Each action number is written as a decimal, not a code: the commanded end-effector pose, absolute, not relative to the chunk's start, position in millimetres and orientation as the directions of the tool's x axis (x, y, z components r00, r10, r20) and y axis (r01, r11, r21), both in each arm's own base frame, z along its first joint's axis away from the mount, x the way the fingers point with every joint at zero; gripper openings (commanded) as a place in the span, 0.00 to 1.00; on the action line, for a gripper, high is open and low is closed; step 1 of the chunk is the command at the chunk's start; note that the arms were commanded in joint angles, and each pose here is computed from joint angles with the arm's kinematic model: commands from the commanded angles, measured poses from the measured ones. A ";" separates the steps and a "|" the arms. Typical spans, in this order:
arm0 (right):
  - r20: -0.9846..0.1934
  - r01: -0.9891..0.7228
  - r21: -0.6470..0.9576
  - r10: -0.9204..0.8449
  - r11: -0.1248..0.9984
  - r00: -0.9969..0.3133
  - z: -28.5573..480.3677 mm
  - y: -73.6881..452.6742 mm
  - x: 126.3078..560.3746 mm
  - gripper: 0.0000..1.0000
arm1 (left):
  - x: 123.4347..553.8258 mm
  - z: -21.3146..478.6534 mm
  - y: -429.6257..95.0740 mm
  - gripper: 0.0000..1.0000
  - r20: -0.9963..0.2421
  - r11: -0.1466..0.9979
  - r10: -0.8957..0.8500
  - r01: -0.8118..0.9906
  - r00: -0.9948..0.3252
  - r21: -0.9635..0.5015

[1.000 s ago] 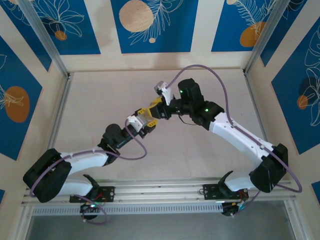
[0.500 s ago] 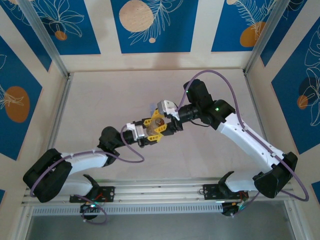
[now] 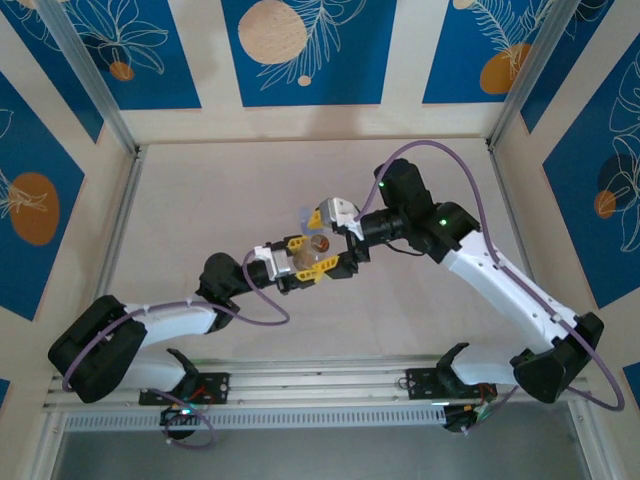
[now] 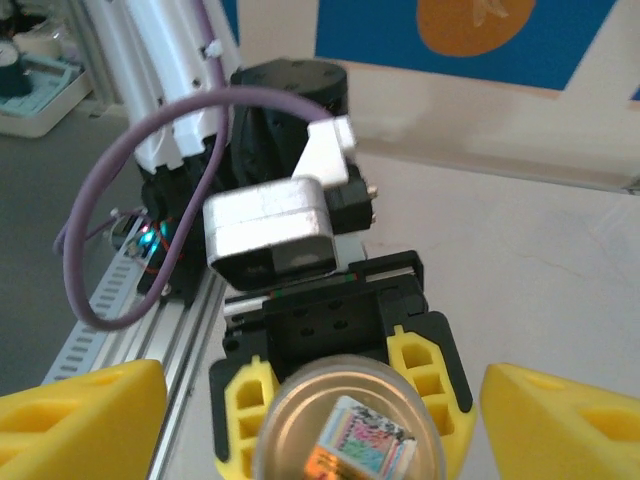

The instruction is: Sort the pills into containers

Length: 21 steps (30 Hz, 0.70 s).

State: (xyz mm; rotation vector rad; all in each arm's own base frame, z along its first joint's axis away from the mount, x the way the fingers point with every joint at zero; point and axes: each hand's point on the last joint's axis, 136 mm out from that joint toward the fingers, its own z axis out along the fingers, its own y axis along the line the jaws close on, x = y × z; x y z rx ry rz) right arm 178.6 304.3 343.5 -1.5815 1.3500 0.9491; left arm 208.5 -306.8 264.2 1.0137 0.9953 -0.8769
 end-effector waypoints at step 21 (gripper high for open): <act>-0.827 -0.540 0.437 0.084 0.719 -0.556 358.9 306.1 308.5 0.75 | 298.8 264.4 -264.1 0.00 -0.945 0.739 0.105 0.611 0.310 0.283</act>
